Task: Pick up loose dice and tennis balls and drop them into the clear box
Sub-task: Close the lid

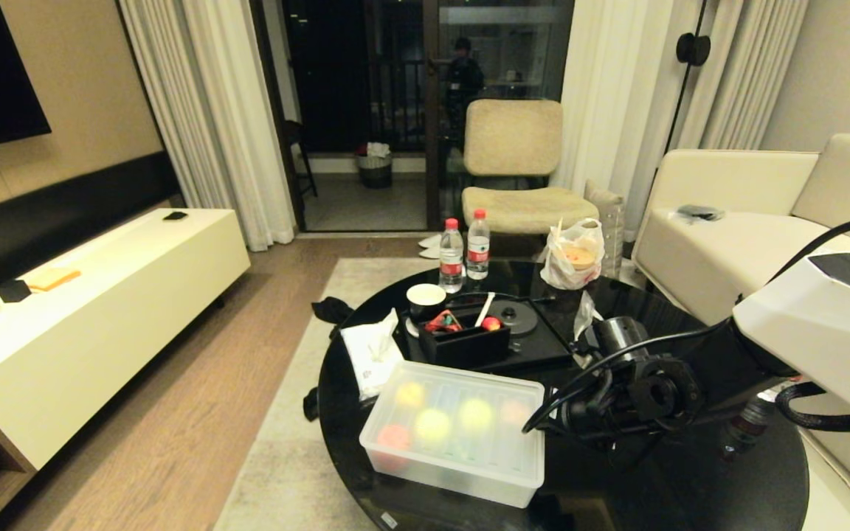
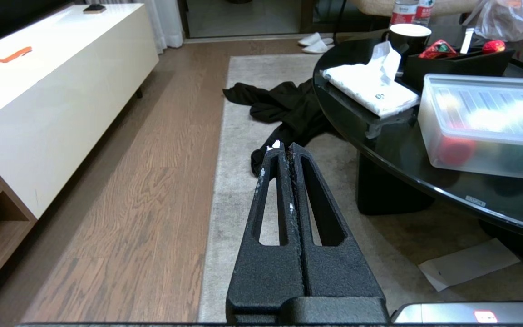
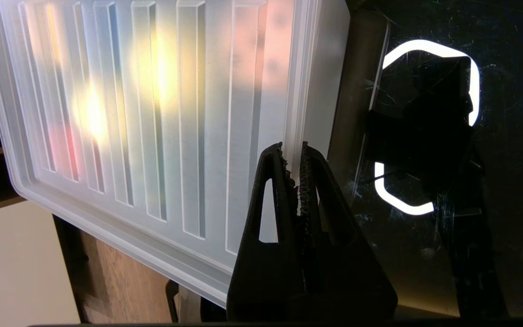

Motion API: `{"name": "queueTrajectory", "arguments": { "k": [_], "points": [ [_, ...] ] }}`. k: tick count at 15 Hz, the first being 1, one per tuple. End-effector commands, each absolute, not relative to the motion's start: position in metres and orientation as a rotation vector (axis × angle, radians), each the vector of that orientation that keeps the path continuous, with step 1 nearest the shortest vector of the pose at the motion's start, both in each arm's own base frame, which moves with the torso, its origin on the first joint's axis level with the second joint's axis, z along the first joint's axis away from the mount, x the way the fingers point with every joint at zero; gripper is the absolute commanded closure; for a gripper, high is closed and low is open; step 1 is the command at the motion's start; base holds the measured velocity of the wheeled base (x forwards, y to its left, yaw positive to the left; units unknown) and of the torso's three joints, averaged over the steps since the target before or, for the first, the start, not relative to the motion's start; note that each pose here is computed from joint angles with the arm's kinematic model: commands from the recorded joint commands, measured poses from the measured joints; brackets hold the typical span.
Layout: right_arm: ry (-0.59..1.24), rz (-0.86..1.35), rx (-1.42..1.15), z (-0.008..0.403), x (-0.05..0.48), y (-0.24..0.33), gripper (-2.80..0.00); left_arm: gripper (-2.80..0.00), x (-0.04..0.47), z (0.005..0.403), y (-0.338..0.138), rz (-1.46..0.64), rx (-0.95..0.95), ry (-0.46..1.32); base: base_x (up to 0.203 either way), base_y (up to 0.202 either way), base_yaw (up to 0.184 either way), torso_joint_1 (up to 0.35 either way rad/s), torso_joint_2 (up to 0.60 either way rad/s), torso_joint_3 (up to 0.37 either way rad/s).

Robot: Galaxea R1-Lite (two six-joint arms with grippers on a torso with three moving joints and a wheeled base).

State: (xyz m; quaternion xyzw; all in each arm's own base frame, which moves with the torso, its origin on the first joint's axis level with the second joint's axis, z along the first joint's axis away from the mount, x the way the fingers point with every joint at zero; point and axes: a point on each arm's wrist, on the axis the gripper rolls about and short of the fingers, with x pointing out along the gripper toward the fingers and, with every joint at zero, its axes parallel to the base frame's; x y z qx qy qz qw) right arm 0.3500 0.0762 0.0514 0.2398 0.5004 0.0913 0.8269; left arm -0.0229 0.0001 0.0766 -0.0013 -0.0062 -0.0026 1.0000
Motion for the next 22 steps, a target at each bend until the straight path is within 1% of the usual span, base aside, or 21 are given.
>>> {"name": "queueTrajectory", "arguments": {
  "k": [1,10,11,15,22],
  "points": [
    [1.07,0.194,0.512,0.049,0.351,0.077,0.0,0.0,-0.023,0.076,0.0,-0.006,-0.003,-0.01,0.0,0.0,0.0,0.0,0.0,0.0],
    [1.079,0.191,0.512,0.049,0.35,0.077,0.0,0.0,-0.023,0.076,0.0,-0.006,-0.003,-0.01,0.0,0.0,0.0,0.0,0.0,0.0],
    [1.078,0.192,0.514,0.049,0.35,0.077,-2.8,0.0,-0.023,0.076,0.0,-0.005,-0.003,-0.009,0.0,0.0,0.0,0.0,0.0,0.0],
    [1.068,0.196,0.518,0.054,0.348,0.076,-2.8,0.0,-0.023,0.076,0.0,-0.005,-0.003,-0.011,0.0,0.0,0.0,0.0,0.0,0.0],
    [0.941,0.223,0.53,0.102,0.332,0.068,-2.8,0.0,-0.023,0.076,0.0,-0.006,-0.003,-0.011,0.0,0.0,0.0,0.0,0.0,0.0]
  ]
}}
